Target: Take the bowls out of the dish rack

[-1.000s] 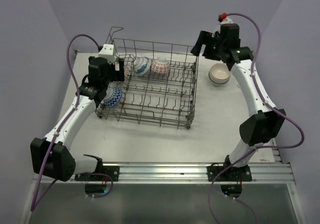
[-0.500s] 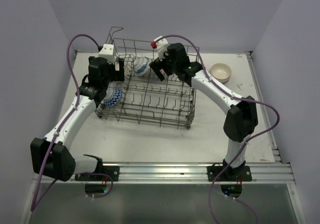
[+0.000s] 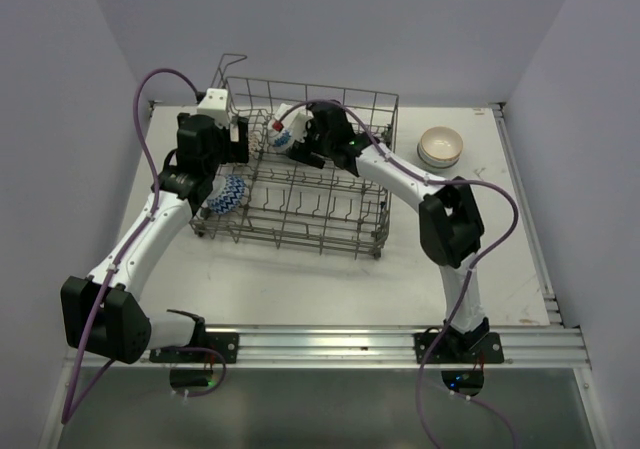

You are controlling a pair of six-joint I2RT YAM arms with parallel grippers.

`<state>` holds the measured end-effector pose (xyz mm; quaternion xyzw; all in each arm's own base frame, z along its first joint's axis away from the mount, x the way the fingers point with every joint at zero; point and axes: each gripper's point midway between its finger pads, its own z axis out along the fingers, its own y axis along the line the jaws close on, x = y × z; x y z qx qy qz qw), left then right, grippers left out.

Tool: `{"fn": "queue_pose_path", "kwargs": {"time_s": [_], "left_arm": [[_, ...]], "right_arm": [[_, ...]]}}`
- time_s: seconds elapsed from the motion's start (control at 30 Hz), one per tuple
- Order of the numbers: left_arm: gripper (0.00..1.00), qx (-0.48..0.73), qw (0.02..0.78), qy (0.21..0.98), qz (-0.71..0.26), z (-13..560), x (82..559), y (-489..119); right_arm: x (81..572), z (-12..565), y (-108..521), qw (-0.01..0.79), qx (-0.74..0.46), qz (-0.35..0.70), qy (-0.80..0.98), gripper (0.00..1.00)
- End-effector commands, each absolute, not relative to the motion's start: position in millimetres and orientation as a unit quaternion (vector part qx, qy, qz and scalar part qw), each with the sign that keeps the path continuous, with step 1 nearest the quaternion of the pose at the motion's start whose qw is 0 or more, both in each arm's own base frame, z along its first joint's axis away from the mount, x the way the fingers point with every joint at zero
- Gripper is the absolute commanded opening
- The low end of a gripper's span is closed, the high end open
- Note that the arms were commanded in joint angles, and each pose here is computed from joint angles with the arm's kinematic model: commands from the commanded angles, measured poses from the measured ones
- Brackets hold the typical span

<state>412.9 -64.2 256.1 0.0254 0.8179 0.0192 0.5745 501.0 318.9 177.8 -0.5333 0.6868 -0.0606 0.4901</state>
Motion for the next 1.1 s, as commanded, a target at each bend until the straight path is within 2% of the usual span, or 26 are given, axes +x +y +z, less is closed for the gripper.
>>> {"fn": "queue_pose_path", "kwargs": {"time_s": [0.0, 0.27, 0.57, 0.83, 0.97, 1.0, 1.07], "left_arm": [[1.00, 0.020, 0.598, 0.801, 0.004, 284.6, 415.9, -69.4], [1.00, 0.022, 0.596, 0.802, 0.001, 284.4, 415.6, -70.8], [1.00, 0.025, 0.592, 0.806, -0.003, 282.1, 416.6, -73.3], [1.00, 0.026, 0.589, 0.808, -0.006, 280.3, 417.5, -74.7], [1.00, 0.027, 0.588, 0.808, -0.007, 280.0, 417.3, -74.9], [1.00, 0.026, 0.589, 0.808, -0.007, 280.3, 417.5, -74.8], [1.00, 0.026, 0.589, 0.808, -0.007, 280.6, 417.0, -74.7]], "right_arm": [[517.4, 203.3, 333.1, 0.517, -0.560, -0.081, 0.642, 0.99], [541.6, 189.2, 336.3, 0.506, -0.576, -0.118, 0.631, 0.99], [561.1, 162.6, 333.1, 0.494, -0.569, -0.105, 0.649, 0.99], [570.0, 163.4, 318.2, 0.498, -0.544, -0.090, 0.670, 0.99], [568.7, 161.8, 315.8, 0.494, -0.545, -0.086, 0.672, 0.88], [569.0, 161.3, 315.4, 0.493, -0.544, -0.087, 0.673, 0.75], [569.4, 160.4, 313.5, 0.492, -0.542, -0.091, 0.675, 0.61]]}}
